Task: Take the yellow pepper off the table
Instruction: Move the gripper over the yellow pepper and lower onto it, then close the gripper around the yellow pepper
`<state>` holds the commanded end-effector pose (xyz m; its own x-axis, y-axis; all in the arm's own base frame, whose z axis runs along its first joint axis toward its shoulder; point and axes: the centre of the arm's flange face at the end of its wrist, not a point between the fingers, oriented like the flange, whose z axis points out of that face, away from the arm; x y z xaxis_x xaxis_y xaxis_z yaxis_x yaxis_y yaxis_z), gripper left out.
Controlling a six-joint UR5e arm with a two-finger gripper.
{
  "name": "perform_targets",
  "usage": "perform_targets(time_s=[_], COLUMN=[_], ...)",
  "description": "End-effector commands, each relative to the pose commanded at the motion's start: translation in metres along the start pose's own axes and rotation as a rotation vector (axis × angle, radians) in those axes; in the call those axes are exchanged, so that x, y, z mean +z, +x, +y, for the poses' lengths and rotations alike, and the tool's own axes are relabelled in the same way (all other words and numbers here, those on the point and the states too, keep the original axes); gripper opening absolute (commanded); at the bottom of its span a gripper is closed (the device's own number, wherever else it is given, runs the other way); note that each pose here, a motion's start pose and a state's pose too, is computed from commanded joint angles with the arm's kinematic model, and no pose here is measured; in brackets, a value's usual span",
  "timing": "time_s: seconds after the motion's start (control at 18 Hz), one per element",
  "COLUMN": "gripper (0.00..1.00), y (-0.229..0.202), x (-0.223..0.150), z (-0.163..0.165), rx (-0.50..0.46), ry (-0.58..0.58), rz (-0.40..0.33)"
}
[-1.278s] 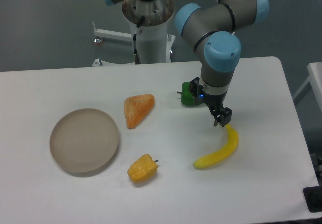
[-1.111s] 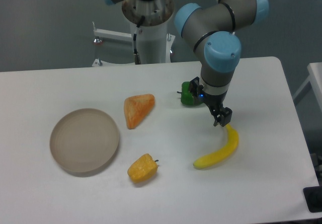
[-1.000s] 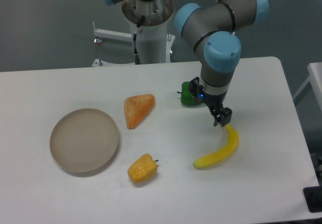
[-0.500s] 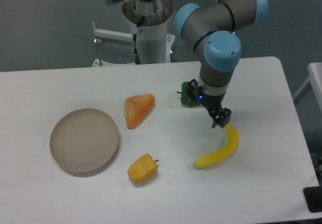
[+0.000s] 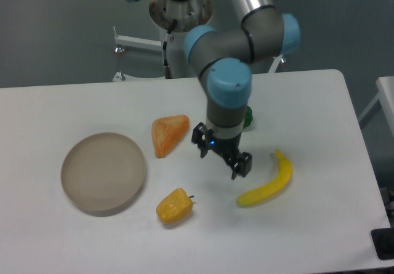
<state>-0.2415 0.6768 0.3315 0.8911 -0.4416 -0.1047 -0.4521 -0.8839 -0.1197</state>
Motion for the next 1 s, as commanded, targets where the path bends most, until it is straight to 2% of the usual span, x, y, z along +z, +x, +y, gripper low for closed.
perform_targets(time_s=[0.17,0.33,0.5,1.0], gripper=[1.0,1.0,1.0,1.0], y=[0.015,0.02,0.029,0.033], x=[0.014,0.025,0.042,0.076], z=[-0.02,-0.035,-0.047,-0.05], rx=[0.038,0.065,0.095,0.123], ry=[-0.001,0.025,-0.004,-0.058], rz=[0.011,-0.021,-0.04,-0.029])
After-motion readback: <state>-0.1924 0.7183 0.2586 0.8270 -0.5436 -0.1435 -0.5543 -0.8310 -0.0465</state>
